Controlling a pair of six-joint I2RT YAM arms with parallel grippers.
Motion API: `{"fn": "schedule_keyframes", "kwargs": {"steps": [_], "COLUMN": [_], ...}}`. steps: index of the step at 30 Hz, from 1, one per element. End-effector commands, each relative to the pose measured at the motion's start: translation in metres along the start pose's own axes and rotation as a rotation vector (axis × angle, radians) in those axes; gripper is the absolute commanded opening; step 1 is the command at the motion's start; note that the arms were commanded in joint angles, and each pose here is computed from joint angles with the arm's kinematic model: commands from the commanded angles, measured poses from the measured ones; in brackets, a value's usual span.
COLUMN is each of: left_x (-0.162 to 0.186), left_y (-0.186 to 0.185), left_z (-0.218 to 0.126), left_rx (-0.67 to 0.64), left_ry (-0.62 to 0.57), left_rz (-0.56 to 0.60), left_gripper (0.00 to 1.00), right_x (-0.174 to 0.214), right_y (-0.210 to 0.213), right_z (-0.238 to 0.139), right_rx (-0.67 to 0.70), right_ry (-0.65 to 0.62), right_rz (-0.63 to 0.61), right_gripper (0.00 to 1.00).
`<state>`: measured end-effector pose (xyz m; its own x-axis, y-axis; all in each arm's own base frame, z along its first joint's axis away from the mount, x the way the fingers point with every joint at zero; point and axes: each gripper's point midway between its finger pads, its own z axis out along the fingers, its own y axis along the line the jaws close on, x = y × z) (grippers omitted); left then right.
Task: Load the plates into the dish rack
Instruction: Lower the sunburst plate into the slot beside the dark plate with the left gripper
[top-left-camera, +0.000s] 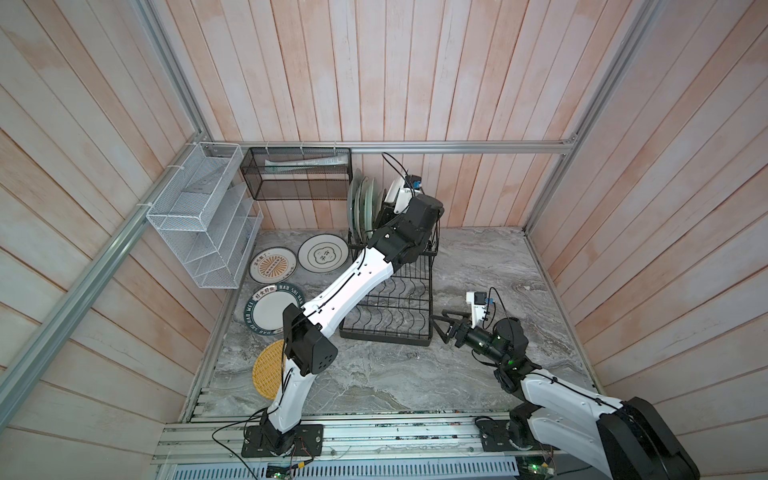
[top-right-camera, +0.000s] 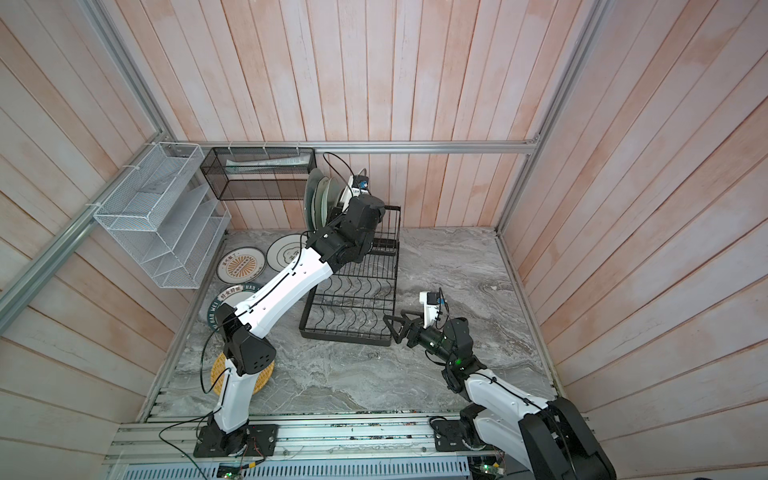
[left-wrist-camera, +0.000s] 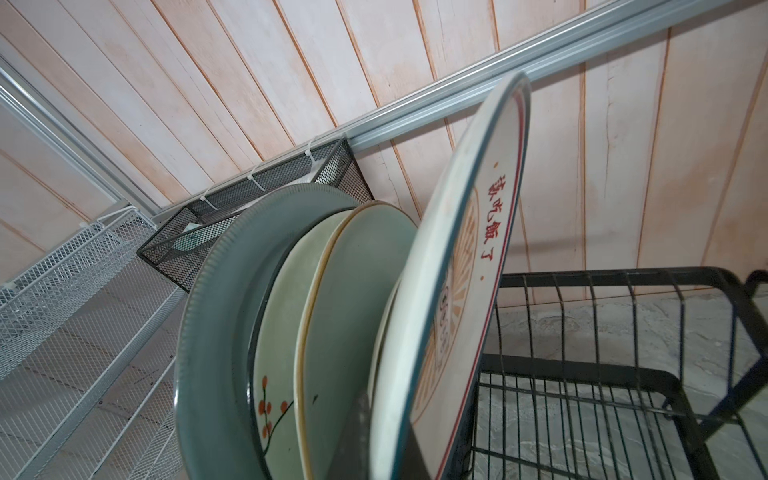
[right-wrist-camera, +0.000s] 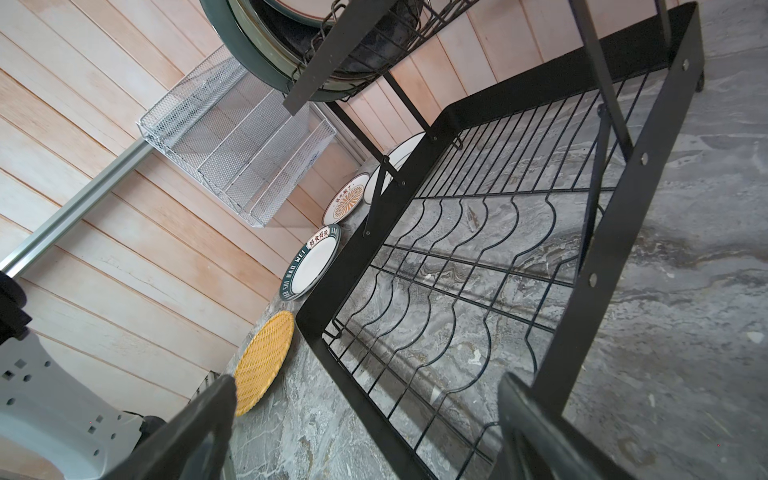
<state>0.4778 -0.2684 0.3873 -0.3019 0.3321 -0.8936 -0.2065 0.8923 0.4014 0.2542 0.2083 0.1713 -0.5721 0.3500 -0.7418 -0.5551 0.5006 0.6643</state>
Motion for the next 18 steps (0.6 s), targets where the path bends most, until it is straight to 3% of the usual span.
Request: {"fn": "schedule_keyframes", "kwargs": {"steps": [1,18], "left_x": [-0.002,0.009], "left_y": [0.003,-0.005], "left_z": [0.003,-0.001], "left_rx": [-0.019,-0.107], "left_ry": [0.009,0.016], "left_rz": [-0.057,-0.073], "left_gripper": [0.0,0.0], "right_x": [-0.012,-0.011], "right_y": [0.012,0.013], "right_z": [0.005,0.006], "right_rx": [-0.035,-0.044], "right_ry": [-0.023,-0.014], "right_rz": [-0.025,-0.011], "right_gripper": [0.98,0.98]}}
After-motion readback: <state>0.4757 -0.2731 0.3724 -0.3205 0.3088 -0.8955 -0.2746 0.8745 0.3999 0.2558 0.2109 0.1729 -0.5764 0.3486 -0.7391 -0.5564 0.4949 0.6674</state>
